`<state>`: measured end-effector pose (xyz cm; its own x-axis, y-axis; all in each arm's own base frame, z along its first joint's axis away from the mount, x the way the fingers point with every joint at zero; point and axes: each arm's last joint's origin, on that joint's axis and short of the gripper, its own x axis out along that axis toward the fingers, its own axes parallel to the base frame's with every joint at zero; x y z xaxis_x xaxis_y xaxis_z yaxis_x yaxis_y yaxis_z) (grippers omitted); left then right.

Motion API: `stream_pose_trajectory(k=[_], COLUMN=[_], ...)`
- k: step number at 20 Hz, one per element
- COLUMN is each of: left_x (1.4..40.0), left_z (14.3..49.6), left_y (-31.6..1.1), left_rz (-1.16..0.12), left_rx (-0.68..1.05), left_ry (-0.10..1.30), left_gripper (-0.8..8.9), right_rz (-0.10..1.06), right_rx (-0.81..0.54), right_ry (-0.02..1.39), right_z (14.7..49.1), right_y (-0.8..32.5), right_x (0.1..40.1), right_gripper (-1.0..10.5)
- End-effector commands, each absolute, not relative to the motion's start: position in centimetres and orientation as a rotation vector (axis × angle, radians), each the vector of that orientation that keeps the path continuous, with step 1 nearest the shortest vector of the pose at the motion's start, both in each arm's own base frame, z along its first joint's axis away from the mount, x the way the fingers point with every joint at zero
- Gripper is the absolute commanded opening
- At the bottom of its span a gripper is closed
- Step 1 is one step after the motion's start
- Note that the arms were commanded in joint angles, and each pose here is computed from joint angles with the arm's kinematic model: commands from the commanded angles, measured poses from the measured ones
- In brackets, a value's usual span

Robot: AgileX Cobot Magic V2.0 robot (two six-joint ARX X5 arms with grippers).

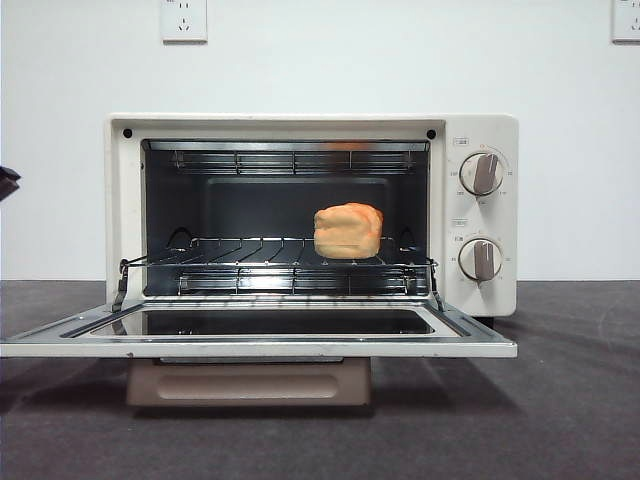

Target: The left arm flap open the oven, the right arm pick bread and place it into oven, the left arm flap close the oven

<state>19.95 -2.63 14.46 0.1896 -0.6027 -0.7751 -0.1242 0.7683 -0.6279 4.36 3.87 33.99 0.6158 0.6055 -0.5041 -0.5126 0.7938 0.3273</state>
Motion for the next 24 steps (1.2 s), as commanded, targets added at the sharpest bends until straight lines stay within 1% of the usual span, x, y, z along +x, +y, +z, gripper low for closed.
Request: stream_pose_trajectory(k=[1, 5, 15, 19, 24], left_x=[20.4, 20.5, 21.1, 21.9, 23.5], left_z=[14.1, 13.8, 14.4, 15.5, 18.3], left_y=[-2.9, -3.1, -3.4, -3.3, -2.9], left_rz=[-0.4, -0.422, -0.541, -0.608, -0.63], left_rx=[-0.656, -0.672, -0.786, -0.872, -0.923], left_ry=[1.37, 1.378, 1.323, 1.243, 1.068], left_gripper=[0.13, 0.13, 0.13, 0.14, 0.14], right_rz=[0.662, 0.659, 0.658, 0.659, 0.66], right_rx=[0.15, 0.15, 0.154, 0.155, 0.156], right_ry=[0.611, 0.61, 0.61, 0.605, 0.605], right_z=[34.5, 34.5, 34.5, 34.6, 34.6], right_y=[3.9, 3.9, 3.9, 3.9, 3.9], right_x=[4.3, 4.3, 4.3, 4.3, 4.3], right_gripper=[0.2, 0.2, 0.2, 0.2, 0.2])
